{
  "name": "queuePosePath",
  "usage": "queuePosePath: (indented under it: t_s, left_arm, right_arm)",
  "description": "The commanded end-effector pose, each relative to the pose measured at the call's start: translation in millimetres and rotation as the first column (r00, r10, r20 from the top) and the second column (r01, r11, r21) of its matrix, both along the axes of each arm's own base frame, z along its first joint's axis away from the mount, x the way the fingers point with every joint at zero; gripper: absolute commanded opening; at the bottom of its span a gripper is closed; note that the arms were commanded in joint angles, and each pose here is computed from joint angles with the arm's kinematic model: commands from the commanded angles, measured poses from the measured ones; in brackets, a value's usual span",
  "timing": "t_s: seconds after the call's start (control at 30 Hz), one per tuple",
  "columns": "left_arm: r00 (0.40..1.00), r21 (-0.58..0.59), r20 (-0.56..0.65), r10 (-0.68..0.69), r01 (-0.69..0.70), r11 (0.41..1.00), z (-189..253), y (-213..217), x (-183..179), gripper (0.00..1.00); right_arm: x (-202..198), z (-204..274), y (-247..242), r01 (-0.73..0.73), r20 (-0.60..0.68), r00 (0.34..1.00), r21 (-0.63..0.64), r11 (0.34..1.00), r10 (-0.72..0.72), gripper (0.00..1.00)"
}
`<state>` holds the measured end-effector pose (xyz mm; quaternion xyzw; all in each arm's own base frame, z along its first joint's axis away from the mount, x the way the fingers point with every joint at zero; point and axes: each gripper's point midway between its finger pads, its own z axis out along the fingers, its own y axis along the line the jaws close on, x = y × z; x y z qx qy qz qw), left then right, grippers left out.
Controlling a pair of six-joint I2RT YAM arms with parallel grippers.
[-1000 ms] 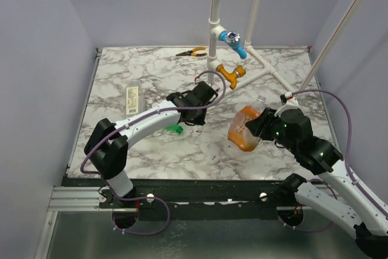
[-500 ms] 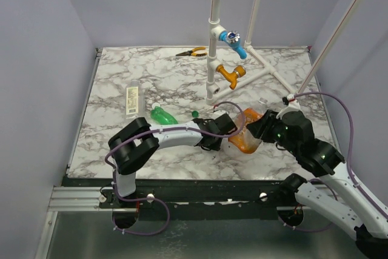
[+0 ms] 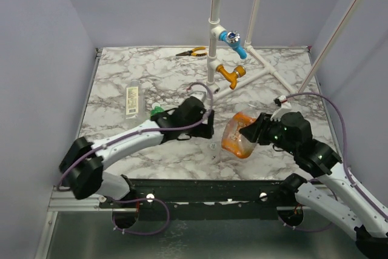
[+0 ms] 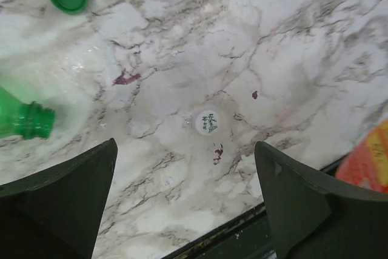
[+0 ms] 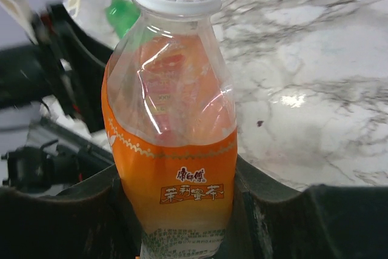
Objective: Screw on the bottle caps
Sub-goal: Place the bottle cap at the center of the board, then adjust the plastic bottle.
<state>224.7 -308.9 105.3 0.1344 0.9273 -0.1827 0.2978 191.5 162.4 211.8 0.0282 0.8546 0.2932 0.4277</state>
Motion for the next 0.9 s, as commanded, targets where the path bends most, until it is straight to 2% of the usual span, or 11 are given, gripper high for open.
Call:
queuePosePath:
  t_s: [0.0,0.07,0.17,0.23,0.37,0.47,0.57,0.7,0.77,0.87]
  left_arm:
    - [0.993,-0.317,0.026,-0.115,0.118,0.941,68.7,26.9,-4.9,0.96]
    - [0.985,-0.435,0.058,-0.164,0.173,0.884,93.3,36.8,-8.1,0.96]
    - [0.956,-0.574,0.120,-0.267,0.287,0.767,123.4,41.7,-23.1,0.96]
    - [0.922,-0.644,0.178,-0.344,0.373,0.668,142.0,38.3,-38.8,0.95]
    - [0.870,-0.719,0.264,-0.416,0.465,0.517,167.8,33.2,-59.5,0.95]
    - [0.855,-0.728,0.291,-0.429,0.489,0.481,174.8,32.7,-63.6,0.95]
    - [0.827,-0.752,0.345,-0.444,0.527,0.397,191.0,32.3,-73.6,0.95]
    - [0.827,-0.771,0.328,-0.456,0.513,0.377,190.4,29.5,-72.8,0.92]
    - [0.818,-0.783,0.341,-0.463,0.519,0.342,195.8,27.4,-75.1,0.89]
    - [0.814,-0.795,0.331,-0.478,0.513,0.324,196.4,22.4,-76.4,0.82]
  right_arm:
    - [-17.7,12.3,43.2,-0.276,0.081,0.960,0.104,0.956,0.268,0.00]
    - [-19.9,18.8,53.9,-0.333,0.118,0.940,0.134,0.933,0.319,0.00]
    - [-22.9,36.6,67.0,-0.407,0.191,0.908,0.179,0.896,0.374,0.00]
    - [-23.2,50.5,74.6,-0.446,0.239,0.886,0.202,0.872,0.398,0.00]
    - [-24.1,68.8,90.3,-0.517,0.298,0.845,0.249,0.819,0.443,0.00]
    - [-24.9,79.4,96.8,-0.546,0.344,0.826,0.285,0.788,0.448,0.00]
    - [-21.0,79.0,98.5,-0.540,0.356,0.827,0.288,0.791,0.435,0.00]
    - [-24.3,89.7,102.7,-0.566,0.414,0.803,0.308,0.765,0.428,0.00]
    - [-24.9,90.5,107.7,-0.572,0.429,0.797,0.310,0.760,0.425,0.00]
    - [-25.4,98.0,114.9,-0.570,0.471,0.787,0.313,0.760,0.398,0.00]
